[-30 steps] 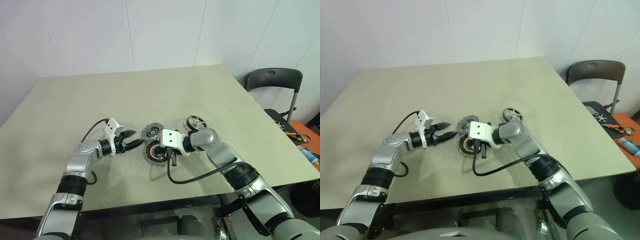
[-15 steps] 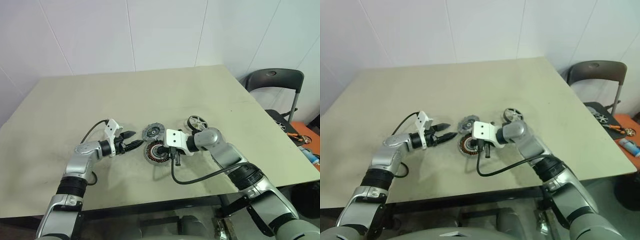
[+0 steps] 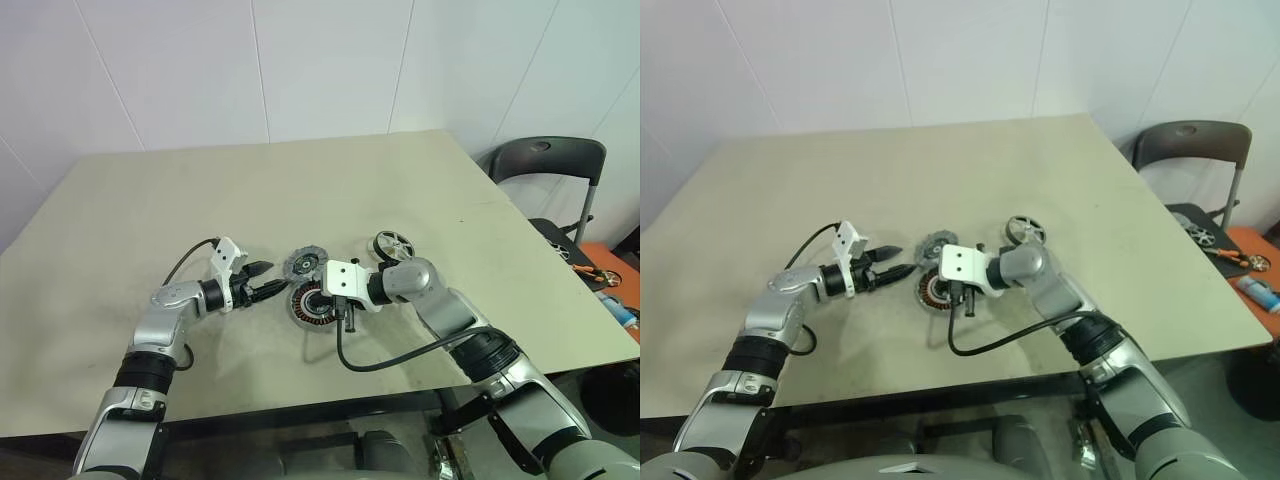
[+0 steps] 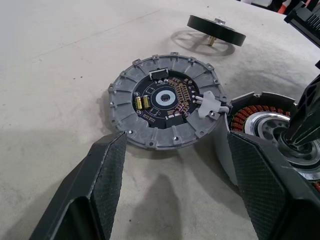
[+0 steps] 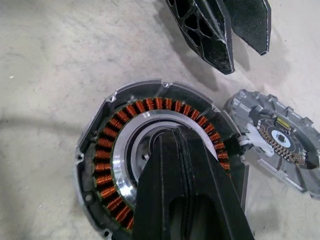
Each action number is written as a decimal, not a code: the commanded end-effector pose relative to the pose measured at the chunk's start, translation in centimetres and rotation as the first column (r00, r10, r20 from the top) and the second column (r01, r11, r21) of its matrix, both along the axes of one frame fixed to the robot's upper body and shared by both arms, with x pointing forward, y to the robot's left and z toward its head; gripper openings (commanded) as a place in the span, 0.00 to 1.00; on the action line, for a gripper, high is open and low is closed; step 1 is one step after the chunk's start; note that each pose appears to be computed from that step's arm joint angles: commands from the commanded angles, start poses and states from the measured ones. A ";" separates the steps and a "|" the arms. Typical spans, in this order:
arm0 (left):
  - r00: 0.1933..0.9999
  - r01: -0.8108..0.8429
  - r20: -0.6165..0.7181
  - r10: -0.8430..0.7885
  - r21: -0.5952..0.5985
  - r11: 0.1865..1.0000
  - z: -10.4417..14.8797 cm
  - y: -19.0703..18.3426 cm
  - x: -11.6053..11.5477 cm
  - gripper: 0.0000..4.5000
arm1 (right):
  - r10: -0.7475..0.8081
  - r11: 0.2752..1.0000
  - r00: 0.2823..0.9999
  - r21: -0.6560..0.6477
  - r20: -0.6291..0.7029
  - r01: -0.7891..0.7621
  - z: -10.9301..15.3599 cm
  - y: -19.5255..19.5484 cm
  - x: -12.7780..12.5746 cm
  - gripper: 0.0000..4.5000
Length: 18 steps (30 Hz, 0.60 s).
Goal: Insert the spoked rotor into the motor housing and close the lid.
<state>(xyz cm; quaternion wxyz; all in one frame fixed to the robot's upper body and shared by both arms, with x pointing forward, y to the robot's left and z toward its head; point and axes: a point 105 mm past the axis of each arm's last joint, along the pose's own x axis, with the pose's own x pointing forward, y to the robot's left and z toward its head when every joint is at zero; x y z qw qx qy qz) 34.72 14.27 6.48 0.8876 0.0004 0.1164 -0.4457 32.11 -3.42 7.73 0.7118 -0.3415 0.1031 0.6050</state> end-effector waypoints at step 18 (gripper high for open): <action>0.998 0.018 0.057 -0.018 -0.002 1.000 1.4 -0.6 0.1 0.76 | -0.011 1.000 1.000 -0.006 0.006 0.011 -0.4 -0.2 -0.2 0.00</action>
